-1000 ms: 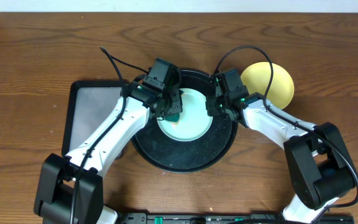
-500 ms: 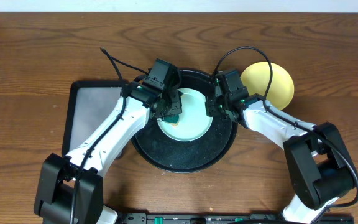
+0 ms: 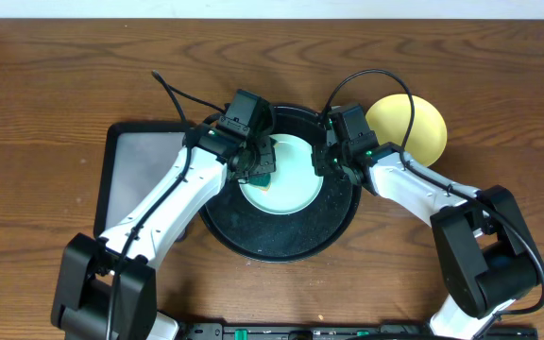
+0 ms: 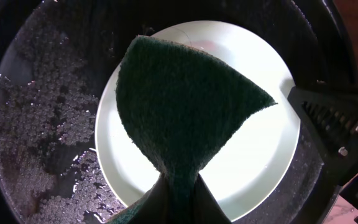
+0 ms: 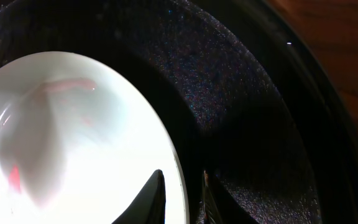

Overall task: Clean dirty plates on tray and stack at the side
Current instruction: 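Keep scrubbing the mint plate center with the left gripper's sponge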

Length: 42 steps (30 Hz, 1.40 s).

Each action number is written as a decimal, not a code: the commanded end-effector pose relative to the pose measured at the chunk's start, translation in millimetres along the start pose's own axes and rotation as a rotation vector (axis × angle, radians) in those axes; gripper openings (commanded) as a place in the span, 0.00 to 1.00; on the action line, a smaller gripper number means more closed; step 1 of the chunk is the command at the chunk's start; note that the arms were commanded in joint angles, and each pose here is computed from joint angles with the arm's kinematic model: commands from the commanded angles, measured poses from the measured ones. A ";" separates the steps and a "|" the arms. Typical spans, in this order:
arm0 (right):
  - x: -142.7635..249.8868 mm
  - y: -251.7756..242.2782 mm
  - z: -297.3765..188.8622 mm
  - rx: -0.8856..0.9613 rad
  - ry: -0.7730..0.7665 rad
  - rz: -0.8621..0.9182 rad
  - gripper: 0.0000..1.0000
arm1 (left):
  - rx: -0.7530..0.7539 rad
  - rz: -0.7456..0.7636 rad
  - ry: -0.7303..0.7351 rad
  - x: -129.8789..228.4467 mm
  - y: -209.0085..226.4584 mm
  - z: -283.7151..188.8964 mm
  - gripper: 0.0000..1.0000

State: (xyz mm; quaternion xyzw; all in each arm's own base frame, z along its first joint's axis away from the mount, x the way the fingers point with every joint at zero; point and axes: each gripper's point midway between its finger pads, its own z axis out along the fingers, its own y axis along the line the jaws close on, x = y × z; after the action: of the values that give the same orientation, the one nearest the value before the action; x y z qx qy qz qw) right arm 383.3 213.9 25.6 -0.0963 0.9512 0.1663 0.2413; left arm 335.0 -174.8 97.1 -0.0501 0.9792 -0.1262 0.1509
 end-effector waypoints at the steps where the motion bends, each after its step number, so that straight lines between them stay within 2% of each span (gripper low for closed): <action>1: 6.2 -0.1 2.5 0.002 0.015 -0.022 0.17 | 0.026 0.019 -0.068 -10.5 -5.0 -23.0 0.08; 5: 10.8 -2.2 7.4 0.006 0.031 -0.019 0.15 | 0.052 0.023 -0.111 -15.2 -9.3 -39.8 0.08; 10: 11.3 -2.3 9.0 0.005 0.032 -0.018 0.04 | 0.089 0.027 -0.170 -22.0 -15.4 -59.3 0.08; 15: 12.6 -2.8 9.2 0.007 0.037 -0.018 0.13 | 0.098 0.029 -0.184 -22.9 -16.6 -65.3 0.07; 19: 13.9 -3.2 10.1 0.008 0.041 -0.017 0.08 | 0.098 0.028 -0.184 -22.9 -16.6 -65.3 0.08; 26: 17.3 -4.3 11.8 0.012 0.054 -0.016 0.09 | 0.094 0.028 -0.177 -21.2 -15.5 -64.9 0.08; 29: 18.3 -5.1 12.9 0.013 0.057 -0.014 0.01 | 0.094 0.028 -0.177 -21.3 -15.6 -64.9 0.08; 36: 10.7 1.7 10.5 -0.025 0.034 -0.008 0.01 | 0.093 0.028 -0.177 -21.4 -15.5 -64.7 0.08; 42: -1.2 2.8 -10.5 -0.030 0.003 0.023 0.01 | 0.069 0.024 -0.183 -22.0 -11.0 -64.1 0.08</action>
State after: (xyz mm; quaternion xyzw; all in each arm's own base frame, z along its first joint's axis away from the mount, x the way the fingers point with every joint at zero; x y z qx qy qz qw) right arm 376.8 214.9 16.3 -0.1041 0.9542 0.1709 0.2225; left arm 334.2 -172.9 159.9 -0.0467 0.9583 -0.1642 0.2293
